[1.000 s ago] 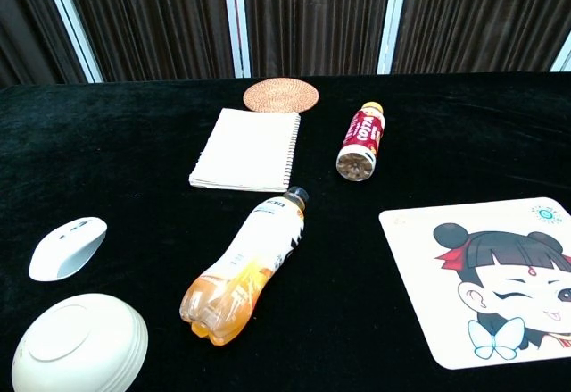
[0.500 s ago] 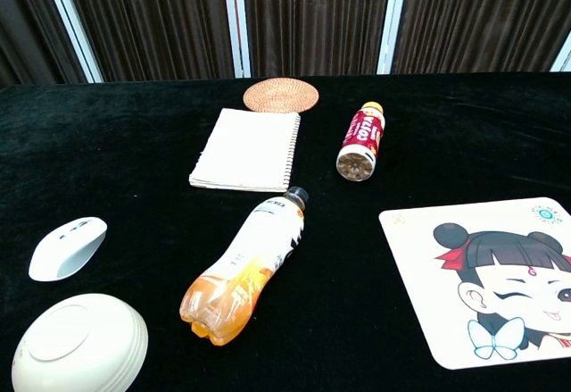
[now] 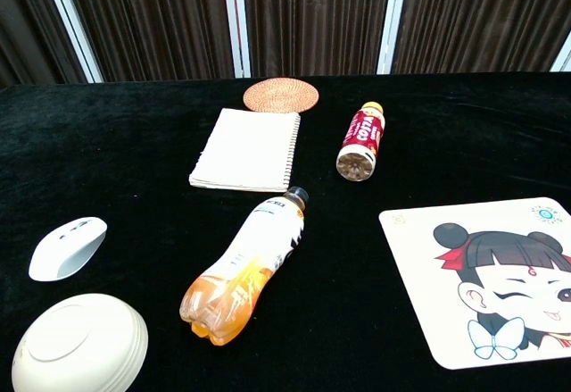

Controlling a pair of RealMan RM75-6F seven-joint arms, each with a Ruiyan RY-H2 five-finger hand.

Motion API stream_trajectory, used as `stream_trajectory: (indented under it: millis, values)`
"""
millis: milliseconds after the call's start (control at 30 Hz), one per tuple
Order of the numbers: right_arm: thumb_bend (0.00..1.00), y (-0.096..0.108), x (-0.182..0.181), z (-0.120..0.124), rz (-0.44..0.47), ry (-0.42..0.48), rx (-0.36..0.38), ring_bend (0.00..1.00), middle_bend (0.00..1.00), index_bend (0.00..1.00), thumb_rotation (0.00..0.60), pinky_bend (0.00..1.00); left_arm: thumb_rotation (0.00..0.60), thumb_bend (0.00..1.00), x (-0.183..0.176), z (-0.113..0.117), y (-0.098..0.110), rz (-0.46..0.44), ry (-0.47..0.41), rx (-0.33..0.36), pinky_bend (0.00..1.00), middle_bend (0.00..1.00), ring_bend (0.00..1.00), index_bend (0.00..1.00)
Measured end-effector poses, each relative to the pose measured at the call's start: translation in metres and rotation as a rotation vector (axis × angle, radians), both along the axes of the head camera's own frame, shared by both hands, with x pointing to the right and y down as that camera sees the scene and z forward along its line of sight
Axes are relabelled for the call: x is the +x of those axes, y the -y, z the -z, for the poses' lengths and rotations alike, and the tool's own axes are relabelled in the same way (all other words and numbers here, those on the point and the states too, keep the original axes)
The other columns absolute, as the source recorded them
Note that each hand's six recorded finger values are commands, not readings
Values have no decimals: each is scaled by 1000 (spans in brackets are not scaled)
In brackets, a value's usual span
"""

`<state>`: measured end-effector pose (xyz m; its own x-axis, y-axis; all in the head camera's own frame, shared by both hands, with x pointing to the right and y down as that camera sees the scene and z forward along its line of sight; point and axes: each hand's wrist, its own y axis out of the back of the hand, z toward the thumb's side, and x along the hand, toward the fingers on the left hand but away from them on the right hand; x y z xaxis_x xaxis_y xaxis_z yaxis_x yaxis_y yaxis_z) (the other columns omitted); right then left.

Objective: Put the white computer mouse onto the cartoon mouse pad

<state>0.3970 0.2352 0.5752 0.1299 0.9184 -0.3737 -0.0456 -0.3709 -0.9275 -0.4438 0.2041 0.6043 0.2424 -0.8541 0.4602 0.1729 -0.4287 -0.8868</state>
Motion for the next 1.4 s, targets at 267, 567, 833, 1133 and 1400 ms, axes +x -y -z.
stream_trajectory:
  millis: [267,567,833,1133,1400]
  values:
    - [114,0,1,0,-4,5,-2,0,0,197,600,0,600,45,10,-36,9,-141,96,-62,0,0,0,0]
    - [114,2,4,2,-15,16,-1,0,0,198,600,0,600,47,41,-72,14,-239,126,-105,0,0,0,0]
    - [114,4,5,4,-20,27,7,0,0,198,600,0,600,48,63,-89,18,-270,120,-107,0,0,0,0]
    - [114,5,8,5,-28,23,13,0,0,197,600,0,600,49,87,-98,22,-315,118,-93,0,0,0,0]
    - [114,6,8,6,-31,28,18,0,0,198,600,0,600,52,108,-107,21,-357,122,-104,0,0,0,0]
